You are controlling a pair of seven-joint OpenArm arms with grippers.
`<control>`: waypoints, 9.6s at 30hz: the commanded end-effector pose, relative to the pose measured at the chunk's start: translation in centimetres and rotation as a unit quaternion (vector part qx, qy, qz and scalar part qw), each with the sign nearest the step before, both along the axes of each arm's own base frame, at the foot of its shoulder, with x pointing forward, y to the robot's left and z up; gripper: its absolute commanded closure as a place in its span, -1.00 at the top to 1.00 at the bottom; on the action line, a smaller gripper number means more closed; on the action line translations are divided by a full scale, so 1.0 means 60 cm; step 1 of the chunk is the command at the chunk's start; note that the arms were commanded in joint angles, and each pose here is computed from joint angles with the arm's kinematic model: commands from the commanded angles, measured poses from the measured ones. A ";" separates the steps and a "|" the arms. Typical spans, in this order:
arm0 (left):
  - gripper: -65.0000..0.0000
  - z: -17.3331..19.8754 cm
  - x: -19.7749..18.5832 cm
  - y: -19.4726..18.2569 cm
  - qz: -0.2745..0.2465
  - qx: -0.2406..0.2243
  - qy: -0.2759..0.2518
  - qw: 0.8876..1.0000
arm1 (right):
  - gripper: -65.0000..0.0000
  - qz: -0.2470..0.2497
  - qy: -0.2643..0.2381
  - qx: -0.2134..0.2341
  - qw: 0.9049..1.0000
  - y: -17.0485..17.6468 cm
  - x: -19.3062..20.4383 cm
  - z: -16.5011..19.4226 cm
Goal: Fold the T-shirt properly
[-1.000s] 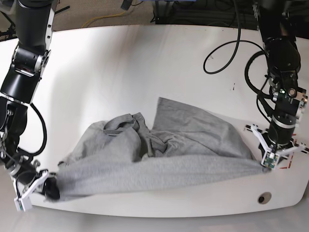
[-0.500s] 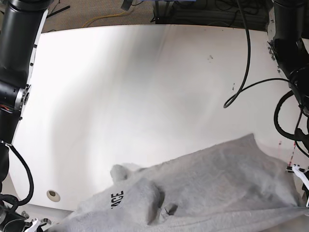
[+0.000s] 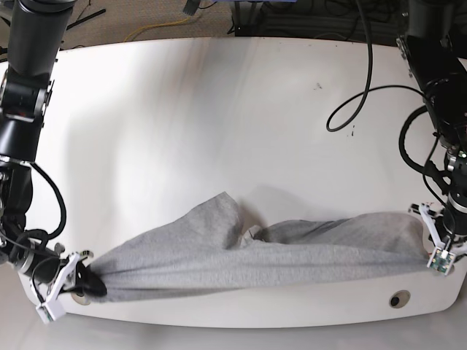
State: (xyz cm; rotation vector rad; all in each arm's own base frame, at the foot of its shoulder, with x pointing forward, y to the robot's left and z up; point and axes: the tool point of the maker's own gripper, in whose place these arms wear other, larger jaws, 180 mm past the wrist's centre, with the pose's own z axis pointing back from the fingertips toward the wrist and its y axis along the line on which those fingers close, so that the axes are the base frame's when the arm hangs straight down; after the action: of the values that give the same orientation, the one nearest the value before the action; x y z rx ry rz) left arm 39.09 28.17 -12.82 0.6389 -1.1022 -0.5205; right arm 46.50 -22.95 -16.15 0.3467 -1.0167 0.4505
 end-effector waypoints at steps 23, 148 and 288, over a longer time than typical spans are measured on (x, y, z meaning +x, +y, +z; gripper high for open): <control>-1.00 -0.360 -0.277 -0.021 0.028 -0.073 0.279 0.957 | -1.00 -0.089 0.181 0.069 0.977 -0.061 -0.295 -0.292; -1.00 -0.445 -0.491 -0.007 0.109 -0.136 0.397 0.901 | -1.00 -0.137 0.306 0.106 0.936 0.095 -0.604 -0.358; 0.54 -0.346 -0.073 0.181 0.101 -0.230 0.169 0.953 | -1.00 -0.101 0.295 0.179 0.933 0.134 -0.475 -0.416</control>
State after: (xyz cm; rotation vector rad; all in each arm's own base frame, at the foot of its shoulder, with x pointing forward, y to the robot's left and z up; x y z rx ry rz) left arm 33.73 38.31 -35.07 0.2206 -0.7348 -0.1811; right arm 17.30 -14.54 -41.86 0.6515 -0.4957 -0.0523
